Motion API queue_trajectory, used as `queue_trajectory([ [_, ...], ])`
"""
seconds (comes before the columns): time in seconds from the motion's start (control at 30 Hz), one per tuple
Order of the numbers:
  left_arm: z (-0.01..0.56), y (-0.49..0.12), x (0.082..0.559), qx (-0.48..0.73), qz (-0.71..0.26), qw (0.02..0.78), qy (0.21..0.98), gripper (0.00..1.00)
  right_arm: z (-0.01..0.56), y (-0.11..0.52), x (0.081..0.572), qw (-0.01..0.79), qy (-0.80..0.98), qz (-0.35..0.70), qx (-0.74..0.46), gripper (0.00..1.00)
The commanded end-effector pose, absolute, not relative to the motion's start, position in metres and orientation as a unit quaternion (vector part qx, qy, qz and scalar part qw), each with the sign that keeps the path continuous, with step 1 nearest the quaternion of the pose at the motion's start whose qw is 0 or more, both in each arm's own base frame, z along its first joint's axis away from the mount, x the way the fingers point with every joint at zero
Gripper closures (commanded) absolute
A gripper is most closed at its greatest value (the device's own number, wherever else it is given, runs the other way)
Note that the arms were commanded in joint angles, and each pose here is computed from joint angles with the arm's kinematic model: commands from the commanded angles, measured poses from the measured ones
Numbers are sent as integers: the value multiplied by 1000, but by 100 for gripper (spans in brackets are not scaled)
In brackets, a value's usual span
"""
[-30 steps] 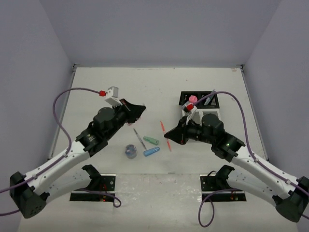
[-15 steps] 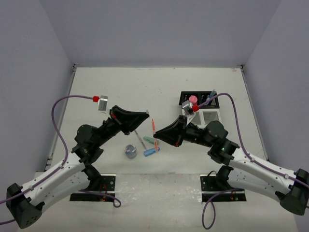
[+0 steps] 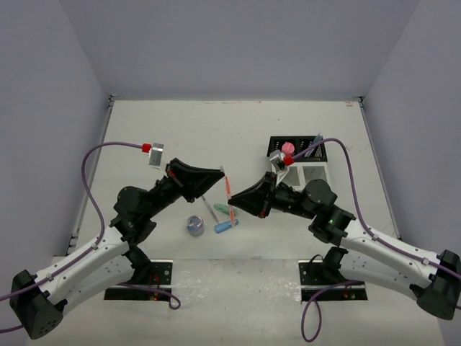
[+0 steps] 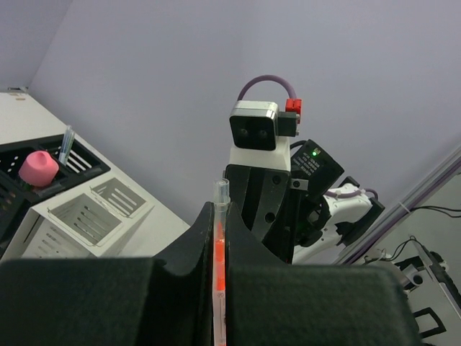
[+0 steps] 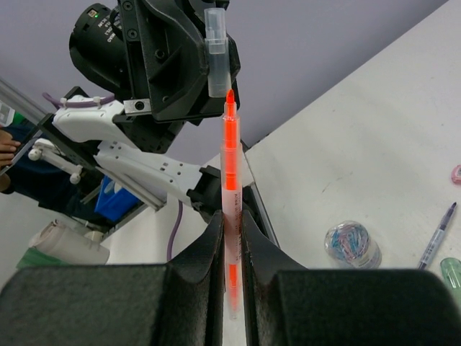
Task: Sort the stationery into containers
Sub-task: Close the pen cap on the pen.
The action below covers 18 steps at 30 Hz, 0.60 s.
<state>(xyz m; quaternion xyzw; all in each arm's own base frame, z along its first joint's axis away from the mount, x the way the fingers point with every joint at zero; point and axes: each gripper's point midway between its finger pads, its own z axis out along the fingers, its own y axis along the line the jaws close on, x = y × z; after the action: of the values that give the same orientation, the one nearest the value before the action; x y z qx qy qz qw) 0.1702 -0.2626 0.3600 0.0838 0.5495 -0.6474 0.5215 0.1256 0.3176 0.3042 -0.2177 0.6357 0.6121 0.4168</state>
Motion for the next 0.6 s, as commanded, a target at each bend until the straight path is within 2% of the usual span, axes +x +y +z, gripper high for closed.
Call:
queue_trajectory([
  [0.0,376,-257,169,82,-654,541,522,100,323,321,122,427,615,624,-225,100],
  [0.57,377,-258,170,79,-659,541,517,100,328,323,118,429,607,625,-238,100],
])
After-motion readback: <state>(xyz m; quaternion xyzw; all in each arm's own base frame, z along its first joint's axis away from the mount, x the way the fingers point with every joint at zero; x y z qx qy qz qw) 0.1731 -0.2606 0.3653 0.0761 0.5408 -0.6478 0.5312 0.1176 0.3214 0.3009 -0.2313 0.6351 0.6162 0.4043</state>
